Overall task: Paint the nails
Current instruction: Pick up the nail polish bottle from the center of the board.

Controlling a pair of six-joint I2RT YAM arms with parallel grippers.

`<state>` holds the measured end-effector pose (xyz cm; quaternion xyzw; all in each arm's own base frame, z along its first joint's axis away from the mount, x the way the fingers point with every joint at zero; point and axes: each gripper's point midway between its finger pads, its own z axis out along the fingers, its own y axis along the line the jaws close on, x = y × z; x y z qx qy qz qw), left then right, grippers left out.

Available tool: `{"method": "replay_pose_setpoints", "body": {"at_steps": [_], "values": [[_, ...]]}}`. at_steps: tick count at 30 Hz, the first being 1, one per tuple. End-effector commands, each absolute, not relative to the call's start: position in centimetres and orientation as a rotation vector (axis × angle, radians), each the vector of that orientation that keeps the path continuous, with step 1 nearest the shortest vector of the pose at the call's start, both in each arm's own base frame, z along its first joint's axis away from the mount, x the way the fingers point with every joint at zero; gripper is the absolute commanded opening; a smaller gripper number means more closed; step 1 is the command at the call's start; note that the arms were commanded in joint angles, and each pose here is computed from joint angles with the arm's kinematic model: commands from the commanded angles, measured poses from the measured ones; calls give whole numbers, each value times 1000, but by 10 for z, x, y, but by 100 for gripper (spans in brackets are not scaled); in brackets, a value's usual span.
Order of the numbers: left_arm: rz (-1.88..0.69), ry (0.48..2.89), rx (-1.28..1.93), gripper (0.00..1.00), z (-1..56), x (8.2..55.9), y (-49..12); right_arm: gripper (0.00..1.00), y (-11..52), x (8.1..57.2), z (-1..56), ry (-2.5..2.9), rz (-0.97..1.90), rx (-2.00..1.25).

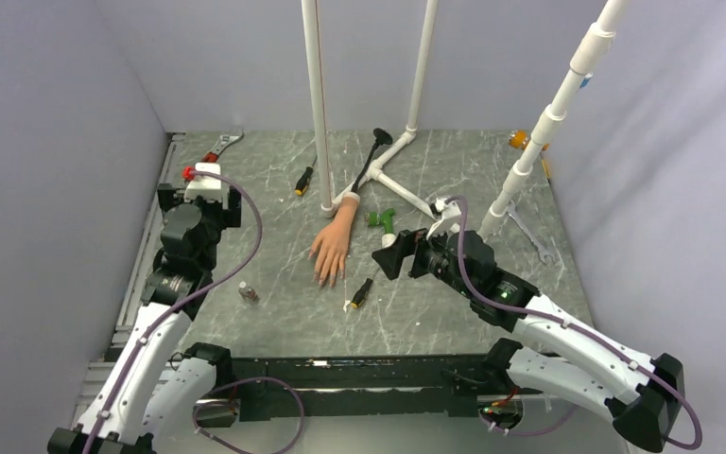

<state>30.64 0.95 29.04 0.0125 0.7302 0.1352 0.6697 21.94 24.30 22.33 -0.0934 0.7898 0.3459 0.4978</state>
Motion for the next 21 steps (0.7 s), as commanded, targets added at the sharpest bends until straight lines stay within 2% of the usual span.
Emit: {"method": "replay_pose_setpoints", "body": {"at_steps": [1, 8, 21], "values": [[368, 1679, 41, 99, 290, 315, 14, 100, 244, 203, 238, 1856, 924, -272], [375, 1652, 38, 99, 297, 309, 16, 100, 272, 178, 254, 1727, 1075, -498], [367, 1542, -3, 98, 324, 288, 23, 99, 352, 183, 218, 1550, 1092, -1066]]}}
